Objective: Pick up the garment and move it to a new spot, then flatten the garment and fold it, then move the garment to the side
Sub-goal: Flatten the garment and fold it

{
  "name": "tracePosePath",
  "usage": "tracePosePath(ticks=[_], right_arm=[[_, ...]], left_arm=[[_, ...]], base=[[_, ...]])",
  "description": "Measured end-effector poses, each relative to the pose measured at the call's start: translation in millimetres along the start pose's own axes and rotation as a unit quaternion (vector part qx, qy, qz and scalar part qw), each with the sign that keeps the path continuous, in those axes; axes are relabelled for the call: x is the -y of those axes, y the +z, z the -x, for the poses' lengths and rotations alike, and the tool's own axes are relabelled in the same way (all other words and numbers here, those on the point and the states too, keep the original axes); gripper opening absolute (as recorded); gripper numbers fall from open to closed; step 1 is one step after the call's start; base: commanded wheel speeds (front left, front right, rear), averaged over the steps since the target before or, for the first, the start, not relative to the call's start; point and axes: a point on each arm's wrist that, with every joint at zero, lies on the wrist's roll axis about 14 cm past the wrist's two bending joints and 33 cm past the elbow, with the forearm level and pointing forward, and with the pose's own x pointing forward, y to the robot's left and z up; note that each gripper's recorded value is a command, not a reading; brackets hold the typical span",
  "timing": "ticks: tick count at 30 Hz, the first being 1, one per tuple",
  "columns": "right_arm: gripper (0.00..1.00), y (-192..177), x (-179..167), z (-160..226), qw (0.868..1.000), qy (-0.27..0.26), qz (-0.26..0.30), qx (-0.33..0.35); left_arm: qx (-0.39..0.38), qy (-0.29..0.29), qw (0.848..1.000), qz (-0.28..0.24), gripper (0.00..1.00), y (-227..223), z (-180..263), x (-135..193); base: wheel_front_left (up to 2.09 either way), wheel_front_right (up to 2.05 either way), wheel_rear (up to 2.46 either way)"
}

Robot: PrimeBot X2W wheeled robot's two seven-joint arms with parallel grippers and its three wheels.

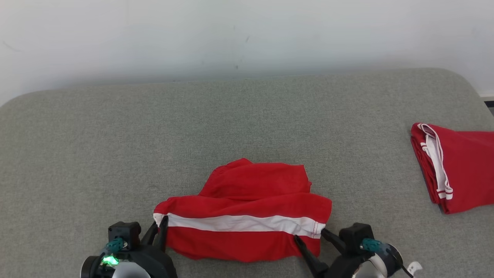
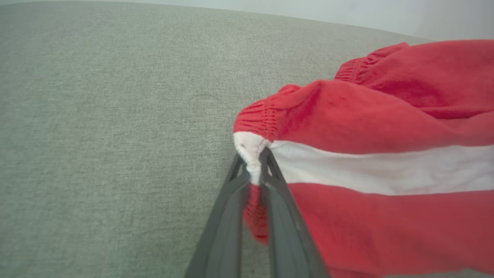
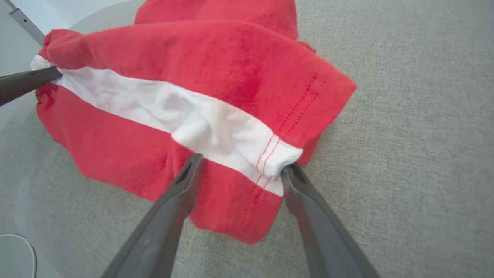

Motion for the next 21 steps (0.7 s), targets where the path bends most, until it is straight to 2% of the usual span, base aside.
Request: tracePosePath(ticks=[2,3,4,5,6,13,18,21], right_arm=[[1.00,3.0,-2.2,-3.5,1.000,0.004,0.003,-0.001],[0.93,4.9,-3.8,-5.4,1.000,0.006,0.005,0.000],[0.33,6.4,-5.5,-7.3,1.000,0.009,0.006,0.000],[0.11,7.8,-7.2,-8.7,1.000,0.011,0.007,0.001],[0.00,8.5,-8.8,-9.6,1.000,0.014,0.007,0.002],[0.00,19.8,2.4,-5.5,1.000,0.000,0.000,0.026],[0.00,40.5,15.9,3.4,0.997,-0.018,-0.018,0.068],[0.00,56.1,22.9,11.2,0.995,-0.026,-0.029,0.096]], left_arm=[[0.000,-0.001,1.000,0.001,0.00,-0.3,-0.2,0.7],[0.000,-0.001,1.000,0.002,0.00,-0.1,-0.2,0.6],[0.001,-0.001,1.000,0.002,0.00,0.4,-0.2,0.6],[0.001,-0.001,1.000,0.002,0.00,0.8,-0.2,0.8],[0.002,-0.001,1.000,0.002,0.00,1.2,0.1,0.8],[0.012,0.000,1.000,0.010,0.00,7.6,1.6,1.1],[0.044,0.002,0.999,0.025,0.00,26.4,1.7,1.2],[0.072,0.002,0.996,0.053,0.00,41.4,3.2,1.7]], base=[[0.00,0.00,0.00],[0.00,0.00,0.00],[0.00,0.00,0.00],[0.00,0.00,0.00],[0.00,0.00,0.00],[0.00,0.00,0.00],[0.00,0.00,0.00],[0.00,0.00,0.00]])
